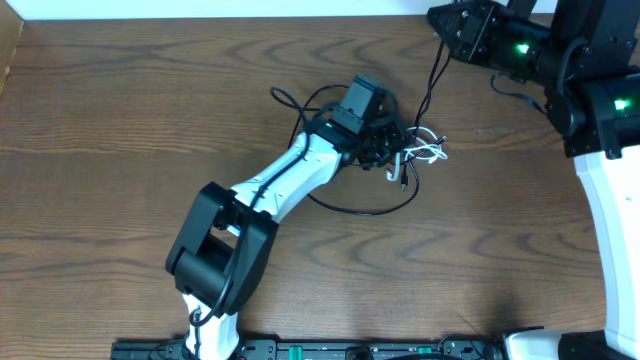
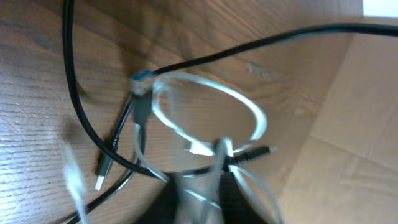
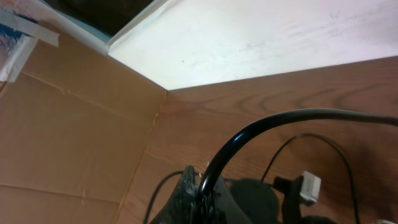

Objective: Untangle cables

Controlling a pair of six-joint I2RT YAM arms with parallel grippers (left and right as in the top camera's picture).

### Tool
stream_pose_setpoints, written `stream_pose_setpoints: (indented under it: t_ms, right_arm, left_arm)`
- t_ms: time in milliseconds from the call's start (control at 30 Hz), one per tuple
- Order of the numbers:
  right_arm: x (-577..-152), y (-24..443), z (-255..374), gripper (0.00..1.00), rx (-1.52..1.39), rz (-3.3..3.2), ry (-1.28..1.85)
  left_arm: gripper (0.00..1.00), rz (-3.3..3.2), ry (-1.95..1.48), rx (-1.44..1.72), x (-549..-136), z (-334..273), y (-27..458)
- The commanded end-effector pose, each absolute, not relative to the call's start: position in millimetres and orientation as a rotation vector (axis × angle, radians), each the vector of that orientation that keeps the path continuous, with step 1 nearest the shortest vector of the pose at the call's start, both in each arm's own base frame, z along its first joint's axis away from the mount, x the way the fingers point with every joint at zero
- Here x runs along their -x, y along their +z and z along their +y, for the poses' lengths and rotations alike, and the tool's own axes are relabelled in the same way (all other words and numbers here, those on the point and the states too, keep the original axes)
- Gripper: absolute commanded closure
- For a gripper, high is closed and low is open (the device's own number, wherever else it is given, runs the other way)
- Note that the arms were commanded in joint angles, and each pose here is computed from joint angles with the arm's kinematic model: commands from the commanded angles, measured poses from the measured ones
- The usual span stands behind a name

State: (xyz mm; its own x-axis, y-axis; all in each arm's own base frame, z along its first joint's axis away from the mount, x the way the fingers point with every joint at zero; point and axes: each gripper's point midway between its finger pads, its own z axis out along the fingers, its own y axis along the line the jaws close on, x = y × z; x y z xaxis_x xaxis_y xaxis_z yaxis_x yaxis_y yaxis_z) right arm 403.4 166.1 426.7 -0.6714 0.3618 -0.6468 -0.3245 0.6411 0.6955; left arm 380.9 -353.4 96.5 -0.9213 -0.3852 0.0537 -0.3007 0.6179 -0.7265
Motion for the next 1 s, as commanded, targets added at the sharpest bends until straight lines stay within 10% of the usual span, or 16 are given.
stream_pose_setpoints:
  t_ms: [0,967]
  right_arm:
    - [-401.9,438.5,158.1,0.99,-0.049,2.016,1.078]
    - [-418.9,557.0,-159.9,0.99,-0.553,1.331,0.472]
  left_arm:
    - [0.93,2.674,-1.11,0.65,-403.2,-334.7,89.8]
    - [0.92,2.741,-0.34,0.272,-405.8,-167.9,102.9]
